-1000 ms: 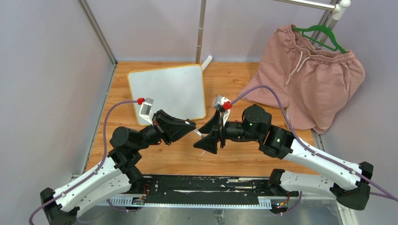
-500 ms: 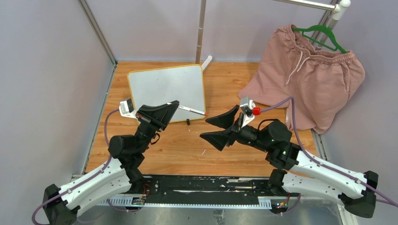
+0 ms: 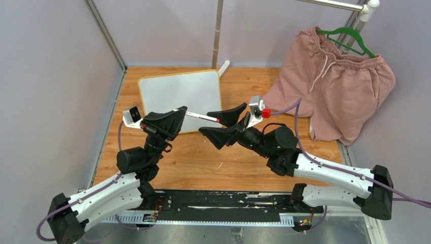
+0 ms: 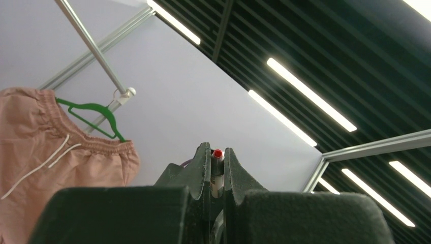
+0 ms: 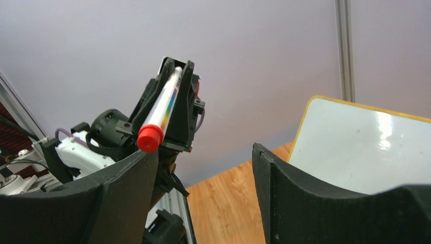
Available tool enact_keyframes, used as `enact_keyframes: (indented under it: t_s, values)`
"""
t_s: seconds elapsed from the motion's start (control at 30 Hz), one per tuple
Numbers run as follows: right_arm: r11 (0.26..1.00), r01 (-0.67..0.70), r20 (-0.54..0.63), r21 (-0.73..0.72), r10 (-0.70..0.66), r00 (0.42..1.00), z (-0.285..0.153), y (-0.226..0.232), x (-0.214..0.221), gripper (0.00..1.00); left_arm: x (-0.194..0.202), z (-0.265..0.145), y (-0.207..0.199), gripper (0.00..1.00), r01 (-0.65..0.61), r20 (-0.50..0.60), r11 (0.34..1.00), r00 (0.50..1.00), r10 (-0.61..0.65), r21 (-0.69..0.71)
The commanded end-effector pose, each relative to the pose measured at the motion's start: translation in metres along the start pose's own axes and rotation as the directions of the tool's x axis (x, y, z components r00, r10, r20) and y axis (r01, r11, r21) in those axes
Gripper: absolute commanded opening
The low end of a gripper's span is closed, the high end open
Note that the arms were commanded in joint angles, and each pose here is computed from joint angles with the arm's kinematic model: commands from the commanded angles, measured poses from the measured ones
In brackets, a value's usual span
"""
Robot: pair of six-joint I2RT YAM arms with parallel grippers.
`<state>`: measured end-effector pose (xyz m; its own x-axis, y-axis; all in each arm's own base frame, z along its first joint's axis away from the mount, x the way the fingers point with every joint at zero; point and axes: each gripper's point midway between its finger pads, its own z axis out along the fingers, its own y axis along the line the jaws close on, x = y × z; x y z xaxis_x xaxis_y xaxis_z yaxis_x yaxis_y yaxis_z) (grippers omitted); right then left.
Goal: Write a sentence on the whiteboard
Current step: Move the whiteboard to the center of the board.
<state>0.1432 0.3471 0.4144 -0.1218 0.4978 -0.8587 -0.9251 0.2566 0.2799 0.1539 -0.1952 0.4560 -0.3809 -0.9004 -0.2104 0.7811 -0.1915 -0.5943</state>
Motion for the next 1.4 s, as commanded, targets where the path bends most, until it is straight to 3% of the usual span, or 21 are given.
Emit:
enact_keyframes:
  t_s: [0.0, 0.3, 0.53, 0.67, 1.03, 1.23, 1.37]
  values:
    - [0.999, 0.046, 0.172, -0.027, -0.04, 0.984, 0.017, 0.02, -0.051, 0.7, -0.01, -0.003, -0.017, 0.0, -0.01, 0.038, 0.998, 0.999, 0.008, 0.06]
    - [0.994, 0.093, 0.154, -0.063, -0.083, 0.985, 0.027, 0.031, -0.056, 0.68, -0.007, -0.005, -0.015, 0.0, -0.034, 0.002, 0.999, 0.999, 0.034, 0.016]
    - [0.992, 0.095, 0.149, -0.089, -0.081, 0.986, 0.036, 0.035, -0.052, 0.57, -0.012, -0.004, -0.017, 0.0, 0.096, 0.046, 0.995, 0.994, -0.098, 0.032]
    - [0.99, 0.102, 0.167, -0.099, -0.085, 0.982, 0.042, 0.037, -0.052, 0.57, -0.012, 0.001, -0.021, 0.0, 0.135, 0.06, 0.99, 0.989, -0.138, 0.044]
    - [0.988, 0.123, 0.234, -0.095, -0.098, 0.967, 0.051, 0.041, -0.063, 0.61, -0.014, 0.003, -0.024, 0.0, 0.104, 0.067, 0.994, 0.992, -0.106, 0.023]
    - [0.987, 0.124, 0.192, -0.105, -0.103, 0.976, 0.051, 0.044, -0.061, 0.43, -0.015, 0.001, -0.021, 0.0, 0.072, 0.062, 0.997, 0.996, -0.071, -0.013]
    - [0.988, 0.118, 0.128, -0.095, -0.105, 0.986, 0.052, 0.042, -0.053, 0.41, -0.014, 0.0, -0.02, 0.0, 0.063, 0.055, 0.998, 0.997, -0.062, -0.022]
